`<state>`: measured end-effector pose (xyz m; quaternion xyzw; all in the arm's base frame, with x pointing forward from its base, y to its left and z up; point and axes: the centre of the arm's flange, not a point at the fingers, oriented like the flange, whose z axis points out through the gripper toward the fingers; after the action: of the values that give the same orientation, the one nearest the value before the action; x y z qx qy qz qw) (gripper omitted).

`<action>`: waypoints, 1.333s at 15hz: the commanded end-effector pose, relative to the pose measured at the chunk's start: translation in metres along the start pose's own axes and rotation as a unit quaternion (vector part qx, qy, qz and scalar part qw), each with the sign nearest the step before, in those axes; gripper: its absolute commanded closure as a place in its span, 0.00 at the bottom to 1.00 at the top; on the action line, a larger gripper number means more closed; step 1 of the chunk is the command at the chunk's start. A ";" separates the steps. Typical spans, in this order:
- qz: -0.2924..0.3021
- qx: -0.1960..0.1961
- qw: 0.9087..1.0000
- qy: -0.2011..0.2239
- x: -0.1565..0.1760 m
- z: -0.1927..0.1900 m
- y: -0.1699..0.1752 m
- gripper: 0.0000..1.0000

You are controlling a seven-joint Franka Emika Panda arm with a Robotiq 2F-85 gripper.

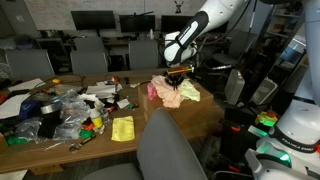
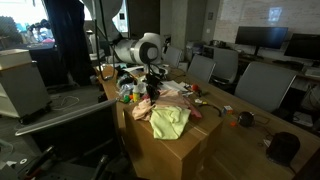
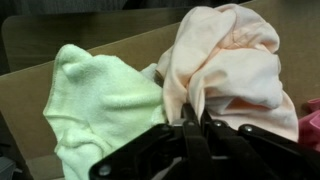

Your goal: Pick the clothes on the box and put them on the back rest of the chair

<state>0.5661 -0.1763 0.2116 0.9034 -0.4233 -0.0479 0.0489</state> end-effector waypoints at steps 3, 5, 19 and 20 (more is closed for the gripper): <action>-0.044 0.000 0.996 0.080 -0.048 -0.094 0.013 0.98; -0.073 -0.011 0.990 0.120 -0.069 -0.130 0.014 0.98; -0.318 -0.101 0.893 0.302 -0.284 -0.309 0.002 0.98; -0.339 -0.108 0.882 0.310 -0.300 -0.311 0.000 0.98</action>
<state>0.4470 0.0417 0.5113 0.9520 -0.1053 0.1612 0.2379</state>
